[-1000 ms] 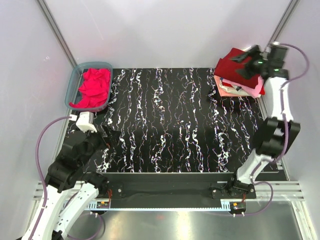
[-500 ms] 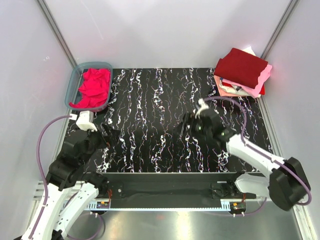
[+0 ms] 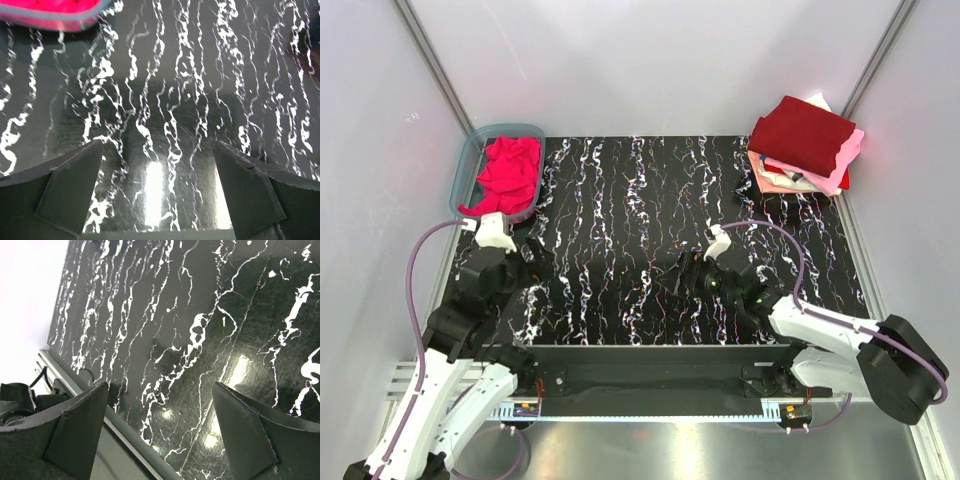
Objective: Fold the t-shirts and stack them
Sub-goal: Reset both grippers
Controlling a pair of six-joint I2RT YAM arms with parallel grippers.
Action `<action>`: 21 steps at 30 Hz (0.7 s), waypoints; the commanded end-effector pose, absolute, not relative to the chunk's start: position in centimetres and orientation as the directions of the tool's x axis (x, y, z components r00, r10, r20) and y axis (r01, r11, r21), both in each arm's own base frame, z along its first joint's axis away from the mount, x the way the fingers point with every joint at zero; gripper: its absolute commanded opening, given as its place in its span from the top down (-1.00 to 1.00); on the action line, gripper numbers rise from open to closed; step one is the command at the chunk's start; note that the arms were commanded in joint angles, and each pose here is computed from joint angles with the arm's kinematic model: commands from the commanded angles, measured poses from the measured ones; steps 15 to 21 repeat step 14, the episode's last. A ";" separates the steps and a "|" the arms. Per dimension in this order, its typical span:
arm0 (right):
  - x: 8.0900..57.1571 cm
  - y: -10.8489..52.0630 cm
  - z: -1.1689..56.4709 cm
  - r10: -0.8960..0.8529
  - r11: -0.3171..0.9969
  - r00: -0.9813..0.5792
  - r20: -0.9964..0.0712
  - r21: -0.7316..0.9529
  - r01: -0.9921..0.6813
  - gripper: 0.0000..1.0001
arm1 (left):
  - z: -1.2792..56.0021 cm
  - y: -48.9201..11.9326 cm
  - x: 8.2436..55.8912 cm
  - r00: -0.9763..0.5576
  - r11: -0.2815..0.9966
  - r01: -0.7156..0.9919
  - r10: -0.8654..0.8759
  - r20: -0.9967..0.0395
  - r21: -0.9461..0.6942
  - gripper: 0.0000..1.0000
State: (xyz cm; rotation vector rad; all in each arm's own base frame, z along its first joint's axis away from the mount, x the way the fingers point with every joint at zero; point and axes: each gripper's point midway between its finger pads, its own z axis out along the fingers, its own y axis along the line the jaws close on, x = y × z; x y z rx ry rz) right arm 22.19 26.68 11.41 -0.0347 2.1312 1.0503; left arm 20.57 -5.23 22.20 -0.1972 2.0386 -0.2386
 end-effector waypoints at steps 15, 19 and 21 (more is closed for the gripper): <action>23.8 28.1 12.3 0.297 0.667 -0.713 -0.635 0.672 -0.321 -0.75 | 24.2 -3.9 21.4 -0.342 0.975 -0.052 -0.221 -0.913 -0.216 -0.97; 23.8 28.1 12.3 0.297 0.667 -0.713 -0.635 0.672 -0.321 -0.75 | 24.2 -3.9 21.4 -0.342 0.975 -0.052 -0.221 -0.913 -0.216 -0.97; 23.8 28.1 12.3 0.297 0.667 -0.713 -0.635 0.672 -0.321 -0.75 | 24.2 -3.9 21.4 -0.342 0.975 -0.052 -0.221 -0.913 -0.216 -0.97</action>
